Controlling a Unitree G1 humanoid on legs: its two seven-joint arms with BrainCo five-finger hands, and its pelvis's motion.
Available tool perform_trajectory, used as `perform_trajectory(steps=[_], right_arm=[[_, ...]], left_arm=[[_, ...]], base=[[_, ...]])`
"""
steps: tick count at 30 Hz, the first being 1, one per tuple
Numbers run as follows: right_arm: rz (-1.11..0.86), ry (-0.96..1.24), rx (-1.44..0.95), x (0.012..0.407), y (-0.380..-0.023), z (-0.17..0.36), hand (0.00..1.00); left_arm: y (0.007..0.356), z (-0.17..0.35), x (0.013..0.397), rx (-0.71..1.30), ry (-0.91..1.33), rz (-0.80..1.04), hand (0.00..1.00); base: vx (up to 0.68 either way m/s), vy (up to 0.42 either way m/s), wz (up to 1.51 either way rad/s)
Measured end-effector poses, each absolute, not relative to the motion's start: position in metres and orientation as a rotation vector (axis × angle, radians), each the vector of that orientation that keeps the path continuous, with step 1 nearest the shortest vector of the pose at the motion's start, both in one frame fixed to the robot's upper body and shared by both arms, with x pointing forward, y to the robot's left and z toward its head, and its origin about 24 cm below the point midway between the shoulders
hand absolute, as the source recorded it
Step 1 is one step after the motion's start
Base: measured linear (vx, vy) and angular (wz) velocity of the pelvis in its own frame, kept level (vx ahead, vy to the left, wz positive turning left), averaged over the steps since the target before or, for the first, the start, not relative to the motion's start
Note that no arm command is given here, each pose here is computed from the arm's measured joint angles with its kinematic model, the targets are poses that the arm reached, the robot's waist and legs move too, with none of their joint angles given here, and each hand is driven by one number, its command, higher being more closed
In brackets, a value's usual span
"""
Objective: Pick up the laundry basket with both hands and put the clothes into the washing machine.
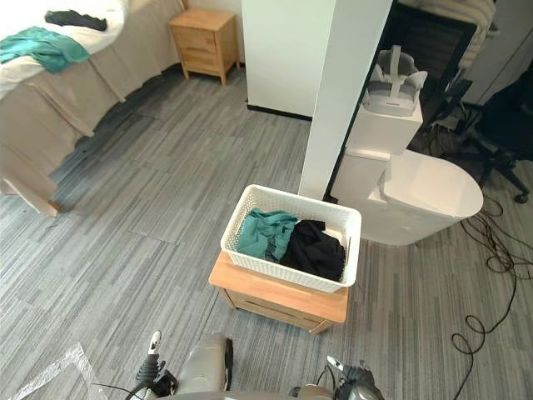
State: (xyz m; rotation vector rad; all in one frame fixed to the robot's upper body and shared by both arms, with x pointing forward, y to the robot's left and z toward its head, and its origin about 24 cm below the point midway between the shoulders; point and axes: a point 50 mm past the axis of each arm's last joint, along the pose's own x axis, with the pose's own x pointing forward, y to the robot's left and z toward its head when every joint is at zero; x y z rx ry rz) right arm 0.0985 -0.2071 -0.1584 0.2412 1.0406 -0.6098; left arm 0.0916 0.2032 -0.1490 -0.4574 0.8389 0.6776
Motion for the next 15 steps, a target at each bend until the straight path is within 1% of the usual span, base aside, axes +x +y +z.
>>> perform_trajectory(steps=[2, 5, 8, 10, 12, 13, 14, 15], right_arm=[[-0.696, 1.054, 0.305, 0.085, -0.207, -0.161, 0.00], [-0.838, 1.062, 0.392, 0.065, -0.210, -0.163, 0.00], [-0.960, 1.045, 0.482, 0.055, -0.216, -0.164, 0.00], [-1.026, 1.014, 0.537, 0.054, -0.221, -0.163, 0.00], [-1.102, 0.994, 0.579, 0.046, -0.226, -0.162, 0.00], [-1.161, 0.991, 0.605, 0.036, -0.230, -0.162, 0.00], [-1.224, 0.964, 0.642, 0.032, -0.239, -0.161, 0.00], [-1.350, 0.883, 0.686, 0.026, -0.264, -0.154, 0.00]], left_arm=[[0.204, -0.152, 0.080, -0.462, 0.865, 0.721, 0.00], [0.218, -0.149, 0.077, -0.488, 0.832, 0.807, 0.00], [0.229, -0.146, 0.078, -0.541, 0.779, 0.899, 0.00], [0.245, -0.135, 0.091, -0.555, 0.673, 0.945, 0.00], [0.255, -0.129, 0.094, -0.562, 0.610, 0.991, 0.00], [0.263, -0.126, 0.091, -0.571, 0.579, 1.031, 0.00], [0.267, -0.126, 0.086, -0.590, 0.571, 1.077, 0.00], [0.268, -0.128, 0.074, -0.604, 0.575, 1.121, 0.00]], base=[[0.55, 0.270, -0.52], [0.43, 0.210, -0.56], [0.31, 0.159, -0.76], [0.17, 0.044, -0.39], [0.08, -0.023, -0.17], [0.07, -0.117, 0.05], [0.07, -0.145, -0.07], [0.02, -0.135, -0.14]])
